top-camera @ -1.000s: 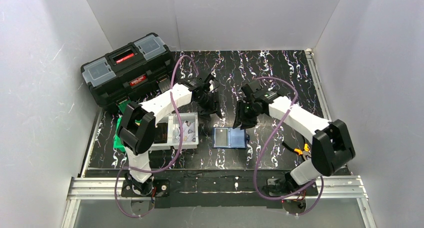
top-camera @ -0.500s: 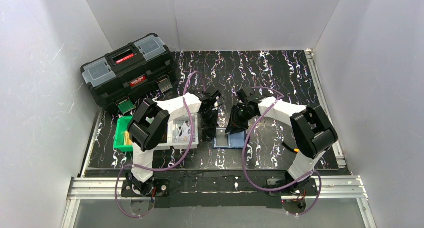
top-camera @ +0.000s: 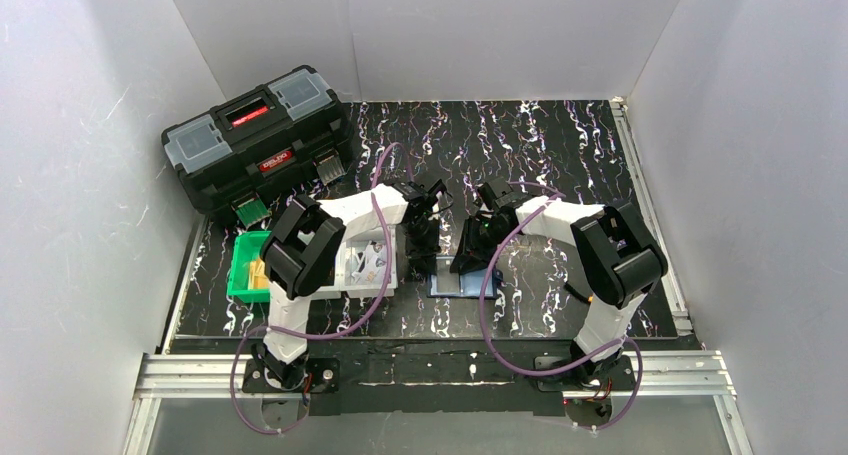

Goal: Take the credit cards out of the card holder
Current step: Remove the credit card from the card holder.

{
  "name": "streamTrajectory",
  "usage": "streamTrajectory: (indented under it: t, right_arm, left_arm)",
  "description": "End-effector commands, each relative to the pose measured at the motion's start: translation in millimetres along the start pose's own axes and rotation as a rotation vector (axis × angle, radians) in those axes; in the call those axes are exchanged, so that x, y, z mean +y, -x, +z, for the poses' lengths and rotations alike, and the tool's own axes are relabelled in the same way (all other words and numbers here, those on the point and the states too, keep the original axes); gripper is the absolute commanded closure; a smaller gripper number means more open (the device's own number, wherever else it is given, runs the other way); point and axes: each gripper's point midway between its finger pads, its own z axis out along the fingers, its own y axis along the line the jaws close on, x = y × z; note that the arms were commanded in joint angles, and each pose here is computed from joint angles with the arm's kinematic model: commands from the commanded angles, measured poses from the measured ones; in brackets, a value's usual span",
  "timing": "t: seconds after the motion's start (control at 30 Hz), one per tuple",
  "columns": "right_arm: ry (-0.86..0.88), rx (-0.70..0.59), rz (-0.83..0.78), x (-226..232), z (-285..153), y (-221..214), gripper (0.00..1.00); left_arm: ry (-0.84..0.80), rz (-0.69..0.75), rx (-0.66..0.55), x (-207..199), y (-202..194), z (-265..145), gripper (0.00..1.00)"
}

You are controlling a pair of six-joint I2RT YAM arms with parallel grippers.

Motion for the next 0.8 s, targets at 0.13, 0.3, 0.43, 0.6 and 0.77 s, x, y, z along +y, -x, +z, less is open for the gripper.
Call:
streamTrajectory:
  t: [0.13,0.3,0.43,0.6,0.77]
  right_arm:
    - [0.095,0.022,0.013,3.2,5.5,-0.7,0.58]
    - [0.126,-0.004,0.047,-5.2,-2.9,5.5,0.57]
    - [0.177,-0.026,0.066,-9.1,-12.5,7.8,0.57]
    - [0.244,-0.034,0.086,-8.8,-17.2,6.5,0.58]
    - [0.27,-0.053,0.107,-12.2,-20.0,6.5,0.6]
  left_arm:
    - [0.017,-0.079,0.028,-11.1,-3.3,20.3,1.0]
    - [0.066,-0.129,0.018,-0.9,-4.3,26.2,1.0]
    - [0.118,-0.166,0.024,11.3,-8.0,32.8,1.0]
    - [0.157,-0.208,0.036,21.6,-11.8,39.0,1.0]
    - [0.171,-0.237,0.033,27.9,-12.5,39.6,1.0]
